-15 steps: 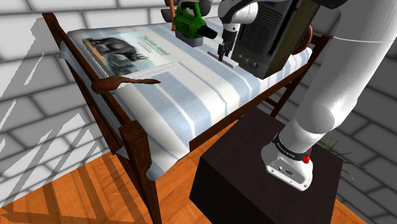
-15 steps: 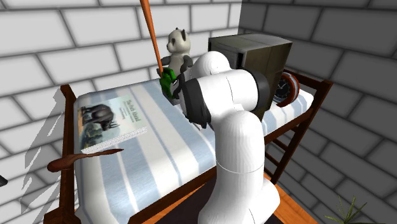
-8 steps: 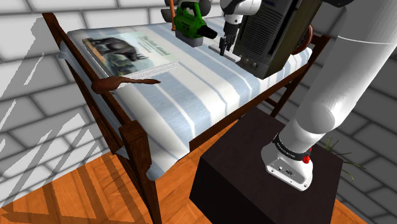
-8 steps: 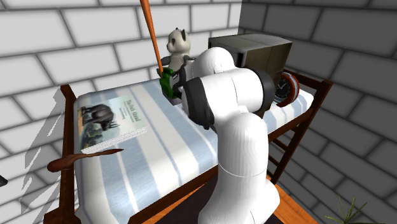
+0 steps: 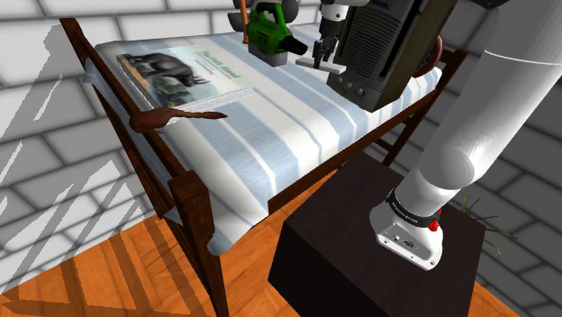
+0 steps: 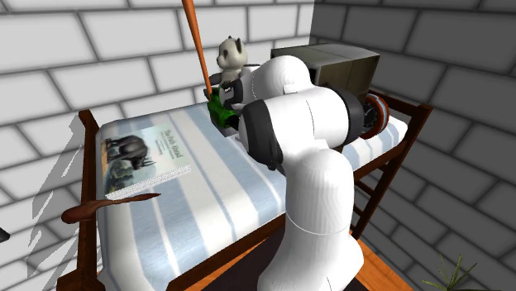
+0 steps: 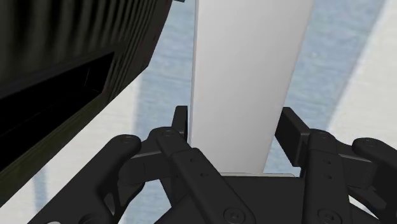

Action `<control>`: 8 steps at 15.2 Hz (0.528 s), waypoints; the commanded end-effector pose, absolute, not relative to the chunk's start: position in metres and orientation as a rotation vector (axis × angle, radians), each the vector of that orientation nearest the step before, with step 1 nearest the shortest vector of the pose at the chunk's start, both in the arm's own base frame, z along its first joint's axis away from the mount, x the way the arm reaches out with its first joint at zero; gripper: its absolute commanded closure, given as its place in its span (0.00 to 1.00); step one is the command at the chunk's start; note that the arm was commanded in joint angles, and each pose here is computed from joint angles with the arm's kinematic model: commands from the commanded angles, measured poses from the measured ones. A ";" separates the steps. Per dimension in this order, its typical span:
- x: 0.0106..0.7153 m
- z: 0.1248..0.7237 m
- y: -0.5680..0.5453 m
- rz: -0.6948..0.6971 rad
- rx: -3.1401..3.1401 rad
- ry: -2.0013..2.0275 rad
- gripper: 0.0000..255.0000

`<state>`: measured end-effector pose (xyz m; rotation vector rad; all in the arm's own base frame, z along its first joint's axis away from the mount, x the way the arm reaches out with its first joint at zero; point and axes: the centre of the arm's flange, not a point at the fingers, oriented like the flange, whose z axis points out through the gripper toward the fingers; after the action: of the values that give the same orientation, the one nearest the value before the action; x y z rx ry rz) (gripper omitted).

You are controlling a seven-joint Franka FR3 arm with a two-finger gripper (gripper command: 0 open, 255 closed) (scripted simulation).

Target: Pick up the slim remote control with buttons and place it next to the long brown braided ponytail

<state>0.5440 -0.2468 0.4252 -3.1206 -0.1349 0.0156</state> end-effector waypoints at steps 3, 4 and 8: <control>0.545 0.447 -0.247 0.015 -3.121 -0.135 1.00; 0.545 0.452 -0.247 0.015 -3.121 -0.135 1.00; 0.545 0.473 -0.247 0.015 -3.121 -0.135 1.00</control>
<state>0.5455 -0.2450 0.4655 -3.1174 -0.1357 0.0220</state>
